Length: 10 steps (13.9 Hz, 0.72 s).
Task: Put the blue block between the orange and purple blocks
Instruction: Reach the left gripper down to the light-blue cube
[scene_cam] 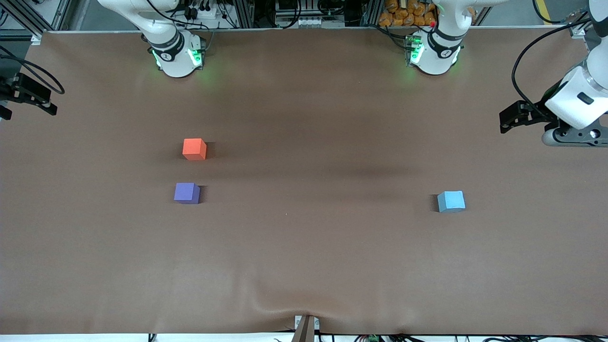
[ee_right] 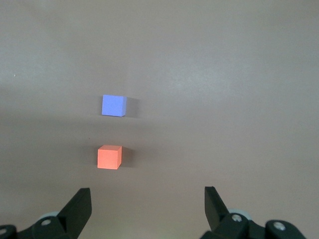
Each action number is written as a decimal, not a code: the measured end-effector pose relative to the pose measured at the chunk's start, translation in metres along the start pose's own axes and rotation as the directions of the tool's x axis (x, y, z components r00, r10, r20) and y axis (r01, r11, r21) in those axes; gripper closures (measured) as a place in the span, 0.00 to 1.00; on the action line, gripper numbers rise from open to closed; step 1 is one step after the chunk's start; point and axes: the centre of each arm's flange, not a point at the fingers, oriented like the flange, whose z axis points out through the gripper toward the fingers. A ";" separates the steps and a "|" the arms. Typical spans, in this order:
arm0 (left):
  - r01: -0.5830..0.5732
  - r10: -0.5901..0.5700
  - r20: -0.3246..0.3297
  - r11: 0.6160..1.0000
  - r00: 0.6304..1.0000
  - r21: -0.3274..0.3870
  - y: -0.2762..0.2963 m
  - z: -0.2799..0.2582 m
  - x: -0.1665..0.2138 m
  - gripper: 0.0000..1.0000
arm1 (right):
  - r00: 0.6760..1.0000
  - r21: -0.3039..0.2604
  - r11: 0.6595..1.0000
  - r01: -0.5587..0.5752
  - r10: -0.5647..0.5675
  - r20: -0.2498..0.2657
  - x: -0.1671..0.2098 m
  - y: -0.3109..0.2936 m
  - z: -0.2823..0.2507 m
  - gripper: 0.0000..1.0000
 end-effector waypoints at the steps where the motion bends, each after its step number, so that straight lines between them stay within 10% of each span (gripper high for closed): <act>1: 0.000 0.000 0.001 1.000 1.000 0.000 0.000 0.000 0.000 0.00 | 1.000 0.000 1.000 0.000 0.000 0.000 0.000 0.000 0.000 0.00; 10: 0.140 -0.140 0.111 0.990 0.984 0.007 0.039 0.087 0.053 0.00 | 1.000 0.000 1.000 -0.001 0.001 0.003 0.000 0.000 0.001 0.00</act>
